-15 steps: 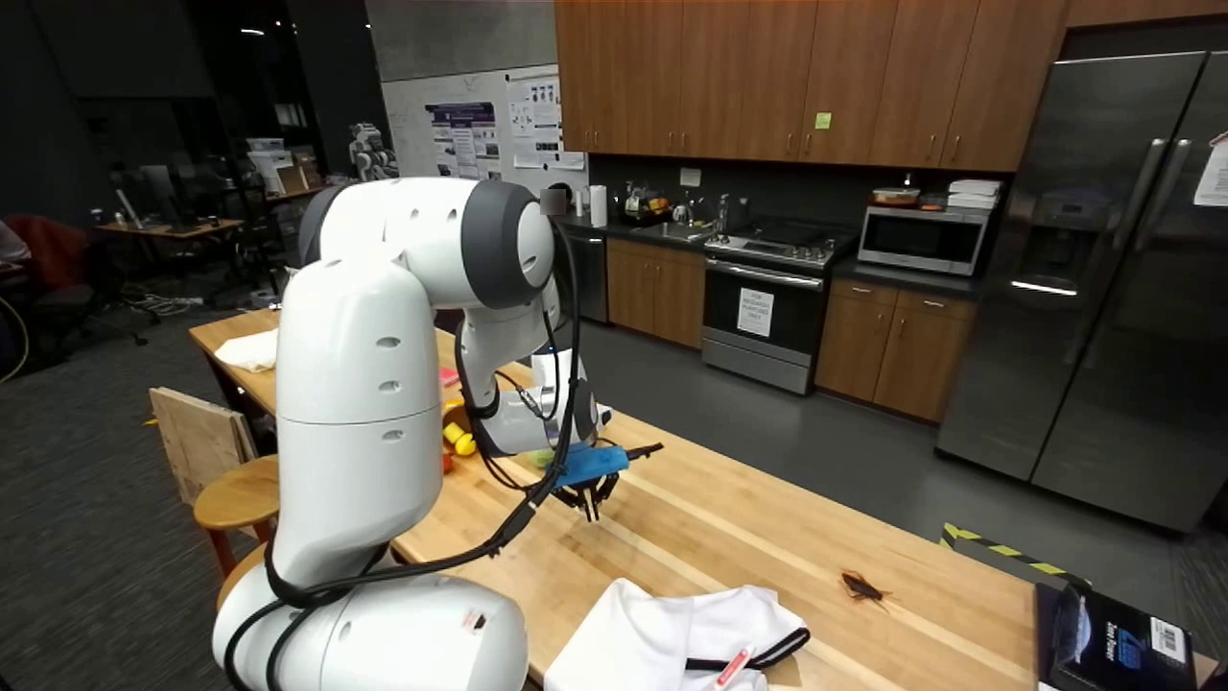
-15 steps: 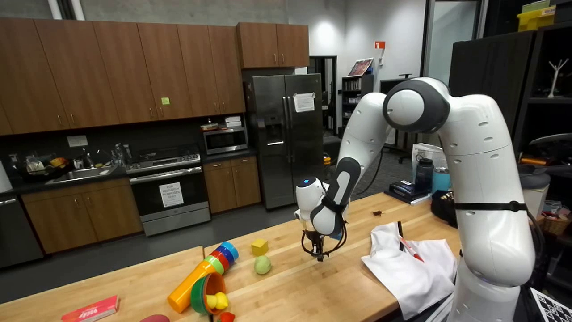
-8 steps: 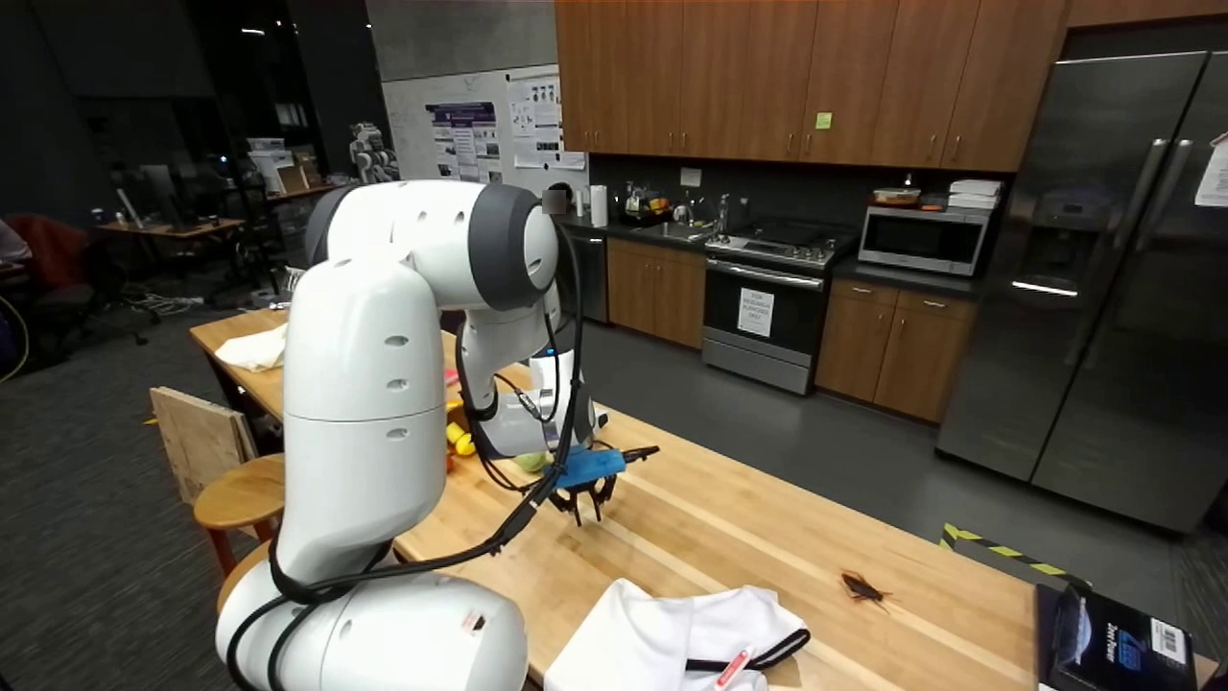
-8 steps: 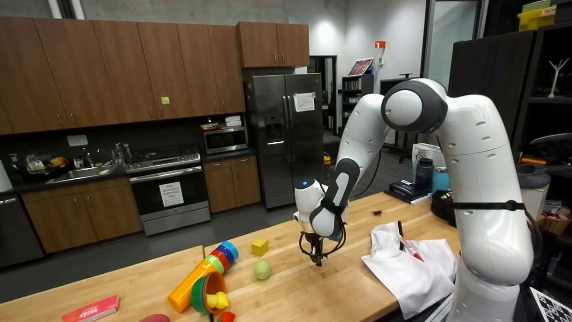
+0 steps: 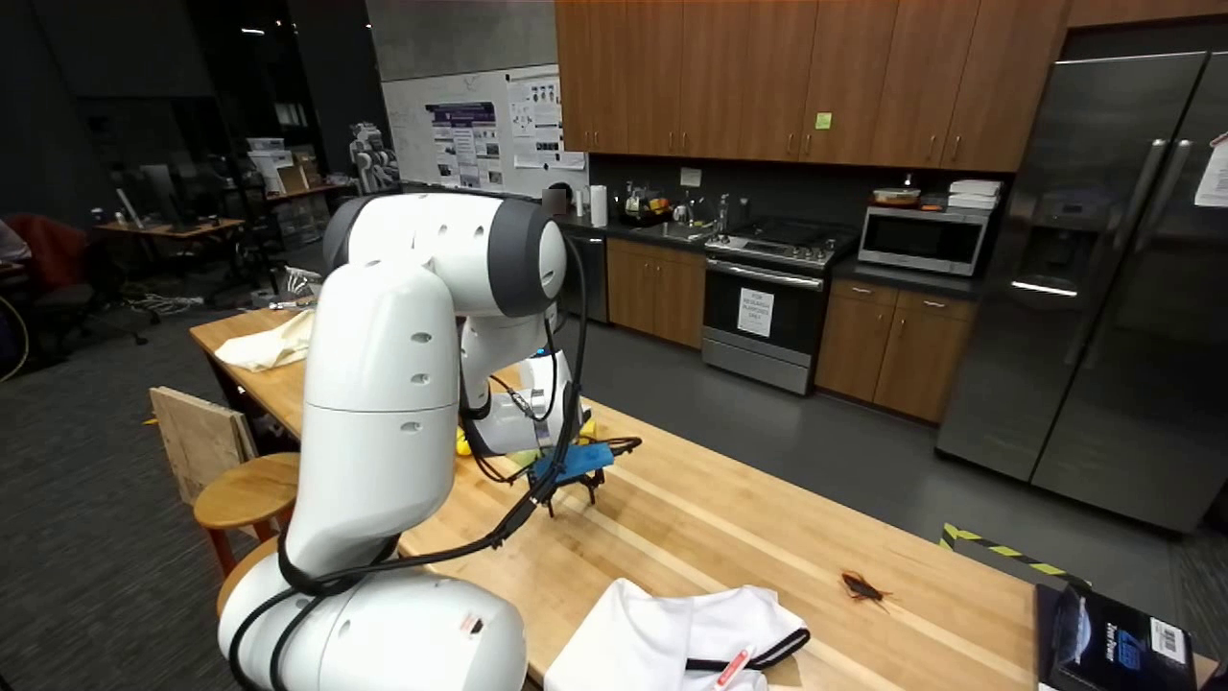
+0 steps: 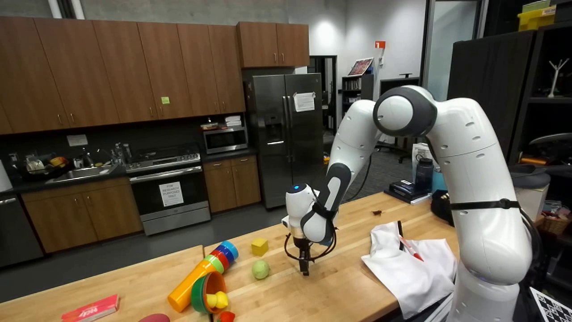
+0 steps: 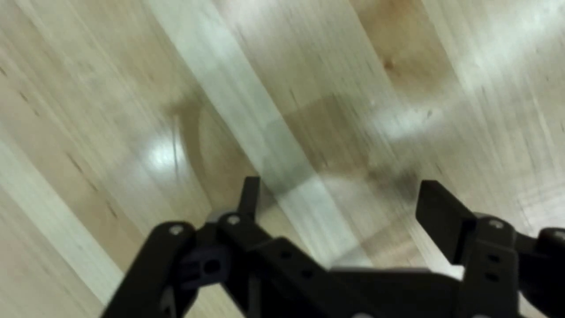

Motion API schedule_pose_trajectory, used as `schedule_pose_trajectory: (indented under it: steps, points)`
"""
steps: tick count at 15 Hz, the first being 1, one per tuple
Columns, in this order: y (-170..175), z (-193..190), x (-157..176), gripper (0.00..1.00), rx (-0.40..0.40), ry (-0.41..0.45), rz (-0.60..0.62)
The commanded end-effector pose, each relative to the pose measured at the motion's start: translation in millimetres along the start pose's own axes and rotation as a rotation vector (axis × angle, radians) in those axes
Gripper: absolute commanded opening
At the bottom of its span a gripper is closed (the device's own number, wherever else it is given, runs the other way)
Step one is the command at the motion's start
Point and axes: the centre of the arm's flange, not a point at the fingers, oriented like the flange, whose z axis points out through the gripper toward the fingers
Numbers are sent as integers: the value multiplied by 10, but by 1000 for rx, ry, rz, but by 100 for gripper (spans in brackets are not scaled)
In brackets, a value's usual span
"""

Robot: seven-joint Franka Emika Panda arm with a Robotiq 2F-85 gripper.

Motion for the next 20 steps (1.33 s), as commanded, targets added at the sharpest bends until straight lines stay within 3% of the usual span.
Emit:
schedule_pose_trajectory:
  steps: [1, 3, 5, 10, 14, 20]
  points:
    - [-122, 62, 371, 100, 50, 61, -102]
    - [-202, 62, 538, 100, 112, 104, -139]
    - [-270, 57, 667, 100, 125, 142, -178]
    - [-236, -28, 807, 100, 30, 261, -209]
    - [-268, -213, 838, 100, -2, 243, -173]
    - [-349, -388, 1046, 100, -5, 327, -147]
